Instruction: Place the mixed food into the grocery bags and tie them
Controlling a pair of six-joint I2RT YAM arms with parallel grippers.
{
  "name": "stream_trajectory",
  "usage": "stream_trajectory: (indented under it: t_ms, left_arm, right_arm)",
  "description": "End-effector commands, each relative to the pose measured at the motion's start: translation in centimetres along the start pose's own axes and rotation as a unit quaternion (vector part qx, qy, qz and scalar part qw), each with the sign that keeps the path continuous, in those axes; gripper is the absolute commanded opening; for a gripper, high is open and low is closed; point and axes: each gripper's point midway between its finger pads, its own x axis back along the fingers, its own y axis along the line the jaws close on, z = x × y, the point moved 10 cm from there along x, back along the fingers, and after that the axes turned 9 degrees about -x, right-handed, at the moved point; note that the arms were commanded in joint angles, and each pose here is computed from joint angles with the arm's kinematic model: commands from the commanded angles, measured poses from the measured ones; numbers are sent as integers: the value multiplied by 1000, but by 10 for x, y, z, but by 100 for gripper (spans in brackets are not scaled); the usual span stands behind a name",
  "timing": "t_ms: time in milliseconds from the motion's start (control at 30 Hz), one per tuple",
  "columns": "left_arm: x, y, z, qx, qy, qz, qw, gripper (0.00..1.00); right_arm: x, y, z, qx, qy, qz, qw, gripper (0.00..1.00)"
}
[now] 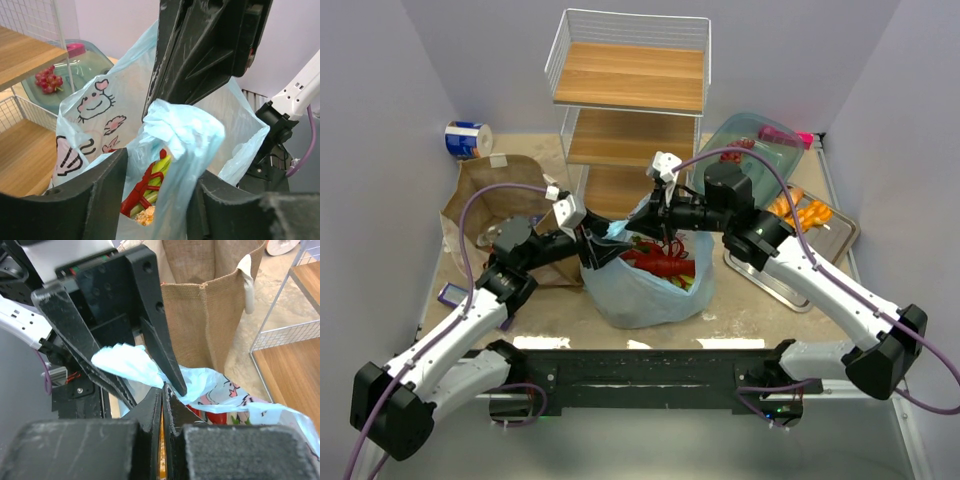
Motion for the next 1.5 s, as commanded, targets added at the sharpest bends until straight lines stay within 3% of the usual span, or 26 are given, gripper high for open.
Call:
stream_trajectory:
  t_ms: [0, 533, 700, 833, 967, 1100, 1467]
  left_arm:
    - [-4, 5, 3, -5, 9, -2, 1000, 56]
    - [-10, 12, 16, 2, 32, -14, 999, 60]
    - [0, 0, -17, -60, -13, 16, 998, 72]
    - [4, -5, -32, -92, 4, 63, 994, 84]
    - [1, -4, -58, -130, 1, 88, 988, 86]
    - [-13, 0, -62, -112, -8, 133, 985, 85]
    - [-21, 10, -50, -101, -42, 85, 990, 82]
  right_arm:
    - [15, 17, -42, 46, -78, -5, 996, 0]
    - [30, 36, -64, 54, -153, -42, 986, 0]
    - [27, 32, -58, 49, -145, -36, 988, 0]
    - [27, 33, -58, 52, -141, -39, 988, 0]
    - [27, 34, -57, 54, -135, -49, 988, 0]
    - [26, 34, -55, 52, -131, -54, 989, 0]
    - [29, 36, -56, 56, -128, -53, 989, 0]
